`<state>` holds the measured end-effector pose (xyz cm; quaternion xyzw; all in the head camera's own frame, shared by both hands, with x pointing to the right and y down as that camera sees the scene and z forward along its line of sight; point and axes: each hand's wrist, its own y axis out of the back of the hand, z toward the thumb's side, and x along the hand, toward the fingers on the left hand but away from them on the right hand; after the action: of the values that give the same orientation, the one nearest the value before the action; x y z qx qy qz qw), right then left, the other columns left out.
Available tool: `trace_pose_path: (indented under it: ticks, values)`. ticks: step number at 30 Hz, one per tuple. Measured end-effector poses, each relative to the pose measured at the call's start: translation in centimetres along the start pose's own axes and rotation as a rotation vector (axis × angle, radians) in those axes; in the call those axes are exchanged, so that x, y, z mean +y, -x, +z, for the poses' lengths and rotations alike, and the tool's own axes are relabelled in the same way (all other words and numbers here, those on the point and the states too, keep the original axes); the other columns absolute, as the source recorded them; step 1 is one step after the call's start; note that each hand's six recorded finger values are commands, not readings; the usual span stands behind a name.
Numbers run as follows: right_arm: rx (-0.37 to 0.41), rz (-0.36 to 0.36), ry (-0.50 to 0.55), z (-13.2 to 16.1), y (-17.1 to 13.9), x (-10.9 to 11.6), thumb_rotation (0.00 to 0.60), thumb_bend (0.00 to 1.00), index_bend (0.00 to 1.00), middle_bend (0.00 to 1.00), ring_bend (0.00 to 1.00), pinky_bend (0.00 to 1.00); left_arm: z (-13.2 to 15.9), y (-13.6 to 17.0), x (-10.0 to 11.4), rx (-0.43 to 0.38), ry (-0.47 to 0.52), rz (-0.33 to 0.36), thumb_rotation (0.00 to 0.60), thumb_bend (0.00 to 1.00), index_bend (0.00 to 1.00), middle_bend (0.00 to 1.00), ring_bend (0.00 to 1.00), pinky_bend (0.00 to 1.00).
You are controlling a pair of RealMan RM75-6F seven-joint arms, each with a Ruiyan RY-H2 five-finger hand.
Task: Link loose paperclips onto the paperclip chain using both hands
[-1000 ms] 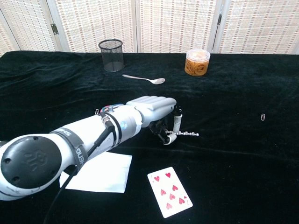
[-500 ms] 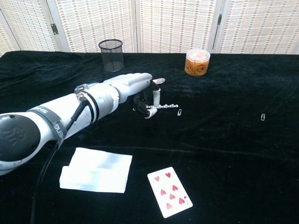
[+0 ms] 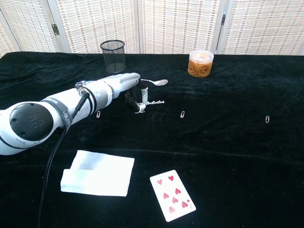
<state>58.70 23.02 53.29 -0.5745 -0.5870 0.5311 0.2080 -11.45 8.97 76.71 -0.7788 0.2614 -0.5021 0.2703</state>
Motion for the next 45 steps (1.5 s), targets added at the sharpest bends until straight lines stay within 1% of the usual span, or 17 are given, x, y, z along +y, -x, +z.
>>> trace_pose_path:
  ticks: [8, 19, 28, 33, 37, 40, 45]
  values:
    - [-0.003, 0.004, 0.001, -0.1, 0.2, -0.1, 0.600, 0.37, 0.01, 0.00, 0.00, 0.00, -1.1, -0.7, -0.5, 0.020, 0.009, -0.018, 0.600, 0.51, 0.76, 1.00, 1.00, 1.00]
    - [0.003, 0.012, -0.002, 0.2, 0.2, -0.4, 0.600, 0.37, 0.01, 0.00, 0.00, 0.00, -1.5, -0.8, -1.2, 0.019, 0.017, -0.034, 0.600, 0.51, 0.76, 1.00, 1.00, 1.00]
    - [0.003, 0.022, -0.001, 0.2, 0.4, -0.6, 0.600, 0.37, 0.01, 0.00, 0.00, 0.00, -1.2, -0.2, -0.3, 0.002, 0.012, -0.001, 0.600, 0.51, 0.76, 1.00, 1.00, 1.00]
    - [0.014, 0.033, -0.002, 0.4, 0.6, -0.8, 0.600, 0.37, 0.01, 0.00, 0.00, 0.00, -1.1, 1.2, 0.6, -0.008, 0.002, 0.036, 0.600, 0.51, 0.76, 1.00, 1.00, 1.00]
    - [0.036, 0.050, -0.007, 1.0, 0.7, -1.1, 0.600, 0.37, 0.01, 0.00, 0.00, 0.00, -1.4, 2.9, 1.3, -0.007, 0.003, 0.069, 0.600, 0.51, 0.76, 1.00, 1.00, 1.00]
    - [0.056, 0.061, -0.014, 1.5, 0.9, -1.5, 0.600, 0.37, 0.01, 0.00, 0.00, 0.00, -2.1, 4.8, 2.0, 0.007, 0.006, 0.101, 0.600, 0.51, 0.76, 1.00, 1.00, 1.00]
    - [0.095, 0.089, -0.030, 2.7, 1.4, -2.2, 0.600, 0.37, 0.01, 0.00, 0.00, 0.00, -4.7, 8.6, 2.8, 0.072, 0.011, 0.163, 0.600, 0.52, 0.76, 1.00, 1.00, 1.00]
